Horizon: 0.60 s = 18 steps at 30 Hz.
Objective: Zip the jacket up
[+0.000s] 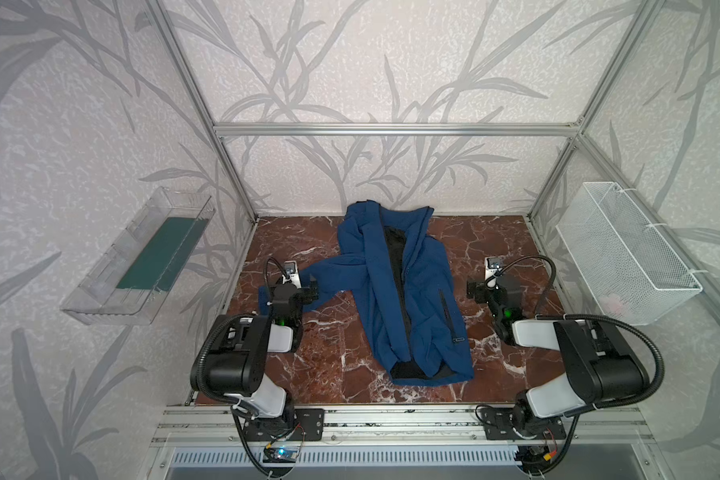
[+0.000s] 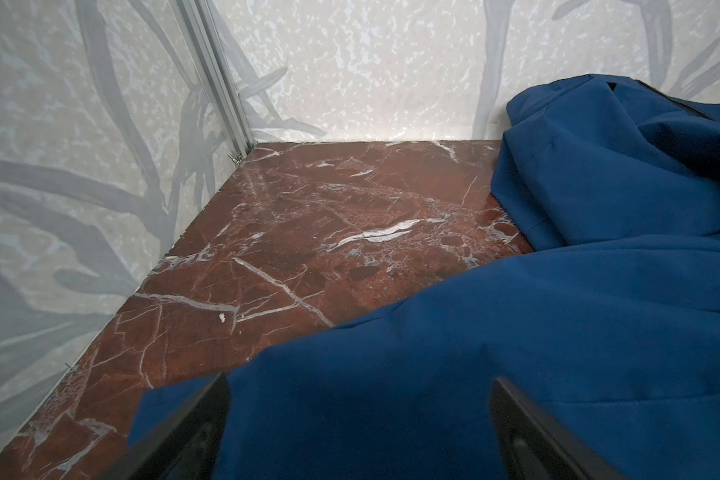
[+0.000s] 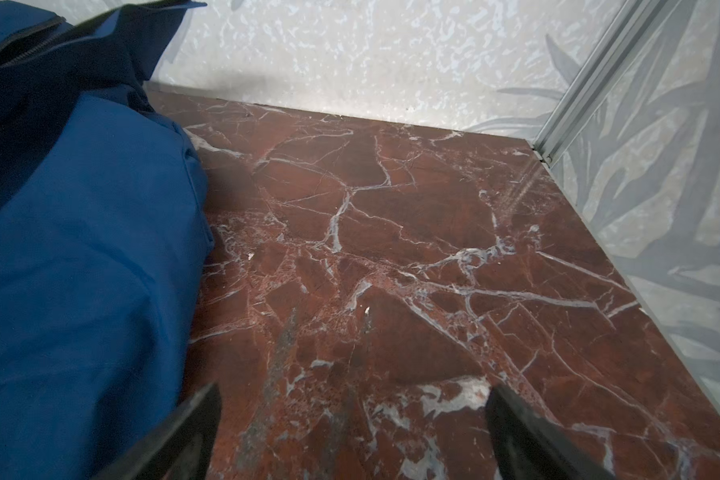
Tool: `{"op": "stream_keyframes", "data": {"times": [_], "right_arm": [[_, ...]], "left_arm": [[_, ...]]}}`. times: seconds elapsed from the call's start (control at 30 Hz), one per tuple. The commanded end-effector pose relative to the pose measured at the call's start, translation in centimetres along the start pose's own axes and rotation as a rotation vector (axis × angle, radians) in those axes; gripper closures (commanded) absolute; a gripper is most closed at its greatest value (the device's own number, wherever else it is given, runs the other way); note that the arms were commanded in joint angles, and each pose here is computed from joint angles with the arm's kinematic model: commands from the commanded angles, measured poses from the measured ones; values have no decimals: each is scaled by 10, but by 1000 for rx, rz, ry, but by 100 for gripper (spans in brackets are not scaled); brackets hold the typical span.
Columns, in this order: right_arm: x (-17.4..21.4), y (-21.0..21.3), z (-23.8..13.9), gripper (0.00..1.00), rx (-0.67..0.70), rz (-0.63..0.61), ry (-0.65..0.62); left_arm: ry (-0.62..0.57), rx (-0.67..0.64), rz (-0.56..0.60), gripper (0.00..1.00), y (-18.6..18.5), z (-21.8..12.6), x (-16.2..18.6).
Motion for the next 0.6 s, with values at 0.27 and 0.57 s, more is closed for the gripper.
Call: {"op": "stream_keyframes", "data": {"times": [0.27, 0.57], "right_arm": [[-5, 3, -1, 1, -32, -13, -33], [-5, 3, -1, 1, -32, -13, -33]], "left_arm": [[-3, -1, -1, 1, 2, 0, -1], [-1, -95, -57, 1, 20, 6, -6]]}}
Point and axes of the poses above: each gripper's point midway between its finger pads, its own z axis out along the fingers, its own y axis along the line the jaws close on, x = y × z, the point moved 2 cm from there along -z, back along the fingers, and after that the axes turned 15 degrees about -z, right-handed, at the moved point
